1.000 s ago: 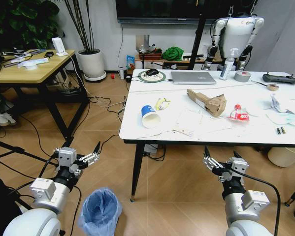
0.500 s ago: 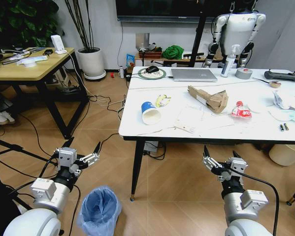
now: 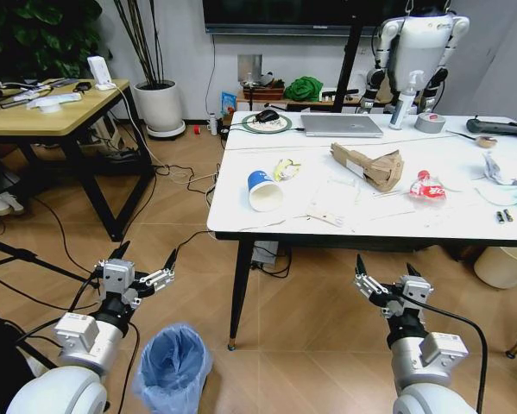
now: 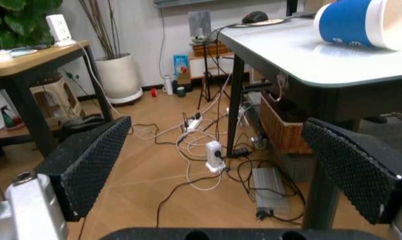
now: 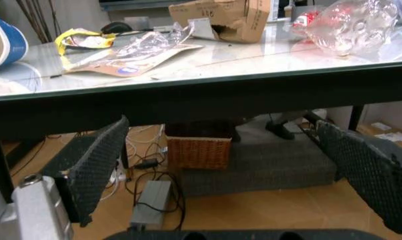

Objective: Pick up the trash bin and place the trash from the table into it.

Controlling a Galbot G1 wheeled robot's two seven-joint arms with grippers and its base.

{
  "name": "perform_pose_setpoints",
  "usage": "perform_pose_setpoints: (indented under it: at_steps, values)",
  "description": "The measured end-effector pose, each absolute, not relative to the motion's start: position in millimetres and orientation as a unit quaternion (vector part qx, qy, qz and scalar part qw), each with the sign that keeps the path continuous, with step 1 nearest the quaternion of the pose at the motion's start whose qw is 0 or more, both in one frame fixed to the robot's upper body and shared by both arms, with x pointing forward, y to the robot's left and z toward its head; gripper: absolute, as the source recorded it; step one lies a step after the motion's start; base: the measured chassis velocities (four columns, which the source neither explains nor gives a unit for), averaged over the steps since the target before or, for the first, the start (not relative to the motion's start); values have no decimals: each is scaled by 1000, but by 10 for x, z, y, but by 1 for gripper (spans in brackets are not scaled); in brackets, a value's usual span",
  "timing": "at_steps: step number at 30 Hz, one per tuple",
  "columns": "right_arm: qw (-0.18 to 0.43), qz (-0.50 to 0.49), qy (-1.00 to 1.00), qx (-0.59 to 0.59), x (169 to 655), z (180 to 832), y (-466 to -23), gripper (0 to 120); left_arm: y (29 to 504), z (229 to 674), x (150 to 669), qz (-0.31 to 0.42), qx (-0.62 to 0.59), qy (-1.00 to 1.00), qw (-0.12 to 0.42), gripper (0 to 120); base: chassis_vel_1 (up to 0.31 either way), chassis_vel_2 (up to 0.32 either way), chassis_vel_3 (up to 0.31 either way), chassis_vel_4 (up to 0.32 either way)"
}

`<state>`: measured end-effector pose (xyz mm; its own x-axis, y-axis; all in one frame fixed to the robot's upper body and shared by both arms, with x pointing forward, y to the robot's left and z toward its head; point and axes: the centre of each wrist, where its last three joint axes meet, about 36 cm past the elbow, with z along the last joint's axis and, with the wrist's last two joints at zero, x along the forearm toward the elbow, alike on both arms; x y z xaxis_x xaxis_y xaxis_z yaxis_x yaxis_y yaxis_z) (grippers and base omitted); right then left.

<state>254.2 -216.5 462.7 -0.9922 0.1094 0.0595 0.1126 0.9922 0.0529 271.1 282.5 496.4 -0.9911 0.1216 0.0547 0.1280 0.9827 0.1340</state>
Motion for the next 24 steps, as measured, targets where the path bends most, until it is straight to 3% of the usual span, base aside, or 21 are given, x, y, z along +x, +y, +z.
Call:
perform_pose_setpoints:
  at_steps: [24]
  values:
    - [28, -36, -999, -16, 2583, 4495, -2140, 100, 2818, 4933, 2666, -67, -70, -995, 26, 100, 0, 0, 0, 0]
